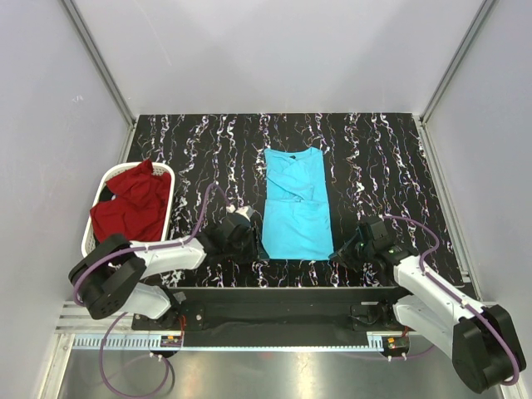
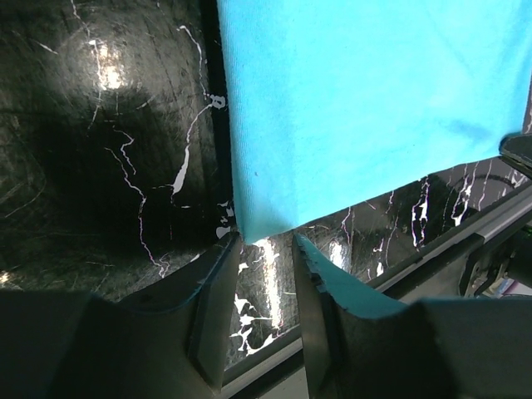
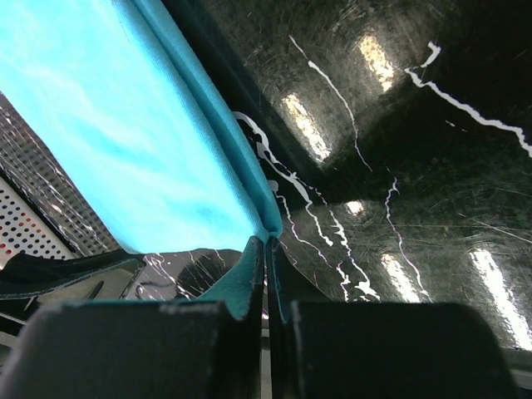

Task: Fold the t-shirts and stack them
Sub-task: Fold the tshirt

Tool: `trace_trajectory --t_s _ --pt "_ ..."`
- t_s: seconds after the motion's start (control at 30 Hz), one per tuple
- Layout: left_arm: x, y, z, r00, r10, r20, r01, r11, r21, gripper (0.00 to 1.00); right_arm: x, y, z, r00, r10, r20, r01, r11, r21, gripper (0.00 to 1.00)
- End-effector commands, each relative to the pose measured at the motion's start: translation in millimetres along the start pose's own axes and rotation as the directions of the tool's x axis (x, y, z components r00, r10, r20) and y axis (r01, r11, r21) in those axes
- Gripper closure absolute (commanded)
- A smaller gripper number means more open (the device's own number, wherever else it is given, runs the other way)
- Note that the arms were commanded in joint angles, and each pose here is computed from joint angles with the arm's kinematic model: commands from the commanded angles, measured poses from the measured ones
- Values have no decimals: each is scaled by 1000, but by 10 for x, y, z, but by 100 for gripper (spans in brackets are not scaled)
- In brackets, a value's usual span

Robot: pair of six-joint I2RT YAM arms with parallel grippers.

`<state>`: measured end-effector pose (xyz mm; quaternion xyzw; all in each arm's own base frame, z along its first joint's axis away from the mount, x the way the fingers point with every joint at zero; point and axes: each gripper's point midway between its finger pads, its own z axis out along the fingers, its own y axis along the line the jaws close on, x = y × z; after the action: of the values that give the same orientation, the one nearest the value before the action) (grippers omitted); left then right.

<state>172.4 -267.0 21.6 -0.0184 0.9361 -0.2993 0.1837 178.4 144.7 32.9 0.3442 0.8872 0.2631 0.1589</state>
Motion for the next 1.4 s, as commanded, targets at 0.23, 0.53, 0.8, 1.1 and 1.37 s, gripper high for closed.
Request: trace_trajectory --t_s 0.23,0.53,0.8,1.1,1.37 --pt "40 241 10 999 38 4 -38 990 -138 63 38 88 -19 1000 -5 -15 5 999 -39 100" --pt "-7 146 0 997 76 6 -74 989 -124 85 53 17 3 999 -29 -14 28 999 -31 100" --pt "-11 -102 -141 990 137 14 -136 989 -64 100 41 119 -112 995 -97 -7 97 993 -70 100" --pt "112 -361 -369 989 145 40 -144 989 -27 100 -16 120 -348 978 -206 35 208 977 -52 100" --pt "72 -558 -585 985 153 84 -156 987 27 100 2 274 -728 969 -231 91 242 958 -150 100"
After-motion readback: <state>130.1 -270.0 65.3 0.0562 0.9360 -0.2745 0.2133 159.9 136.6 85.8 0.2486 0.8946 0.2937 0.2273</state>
